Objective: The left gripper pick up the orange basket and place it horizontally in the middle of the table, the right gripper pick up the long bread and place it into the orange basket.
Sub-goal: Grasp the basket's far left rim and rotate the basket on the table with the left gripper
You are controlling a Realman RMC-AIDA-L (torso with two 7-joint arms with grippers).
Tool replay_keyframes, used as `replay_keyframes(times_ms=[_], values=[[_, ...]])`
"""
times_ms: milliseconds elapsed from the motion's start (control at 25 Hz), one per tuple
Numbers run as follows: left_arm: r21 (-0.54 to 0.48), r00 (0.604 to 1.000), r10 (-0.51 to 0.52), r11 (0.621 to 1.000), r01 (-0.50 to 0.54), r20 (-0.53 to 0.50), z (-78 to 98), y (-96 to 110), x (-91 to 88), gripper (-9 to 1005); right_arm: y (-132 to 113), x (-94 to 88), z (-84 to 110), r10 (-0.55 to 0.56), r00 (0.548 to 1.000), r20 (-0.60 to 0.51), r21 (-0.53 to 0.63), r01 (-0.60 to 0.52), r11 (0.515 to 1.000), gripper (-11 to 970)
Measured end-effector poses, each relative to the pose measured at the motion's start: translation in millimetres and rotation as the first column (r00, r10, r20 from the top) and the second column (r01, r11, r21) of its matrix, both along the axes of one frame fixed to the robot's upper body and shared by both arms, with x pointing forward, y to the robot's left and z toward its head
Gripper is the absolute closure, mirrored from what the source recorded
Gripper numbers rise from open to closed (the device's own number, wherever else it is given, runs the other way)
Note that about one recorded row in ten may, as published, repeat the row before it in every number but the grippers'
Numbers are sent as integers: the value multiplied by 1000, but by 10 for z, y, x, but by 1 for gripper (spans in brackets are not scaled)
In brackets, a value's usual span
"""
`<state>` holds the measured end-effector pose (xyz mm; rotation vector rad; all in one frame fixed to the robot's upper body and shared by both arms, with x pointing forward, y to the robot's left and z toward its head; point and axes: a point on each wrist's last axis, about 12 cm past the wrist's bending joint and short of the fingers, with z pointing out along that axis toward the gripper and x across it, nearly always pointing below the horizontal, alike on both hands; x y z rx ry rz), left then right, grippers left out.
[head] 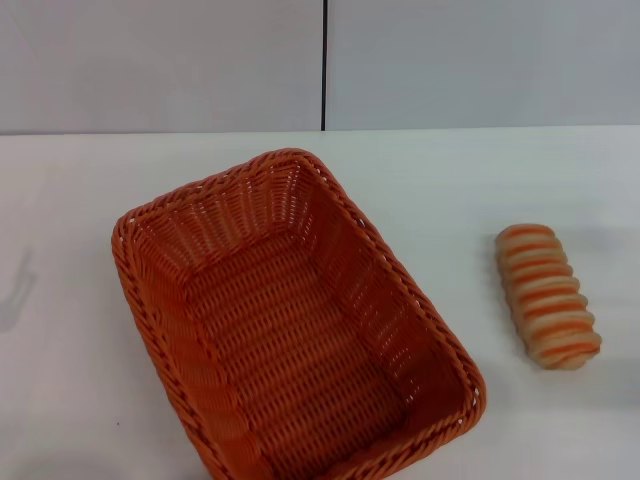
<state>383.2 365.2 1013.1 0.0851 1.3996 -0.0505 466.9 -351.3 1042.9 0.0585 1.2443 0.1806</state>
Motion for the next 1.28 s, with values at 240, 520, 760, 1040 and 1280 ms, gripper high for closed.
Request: replay_keyframes(times_ms=[240, 520, 760, 1040, 1280], values=[[-46, 1000, 5, 999, -6, -18, -14, 24, -10, 196, 11, -2, -6, 2, 1000, -2, 5, -2, 1000, 351], [-66, 999, -49, 997, 48, -14, 48, 104, 8, 197, 41, 19, -2, 9, 1000, 1, 13, -9, 1000, 351], [-154, 976, -211, 968, 199, -60, 243, 320, 133, 198, 39, -12, 41, 21, 999, 40, 14, -22, 1000, 351], [-199, 850, -487, 870, 452, -199, 888, 501, 530, 199, 8, -40, 47, 20, 999, 45, 17, -21, 1000, 351], [-118, 766, -591, 805, 581, -254, 1580, 410, 754, 200, -29, -69, 65, 16, 998, 57, 1, -16, 1000, 351]])
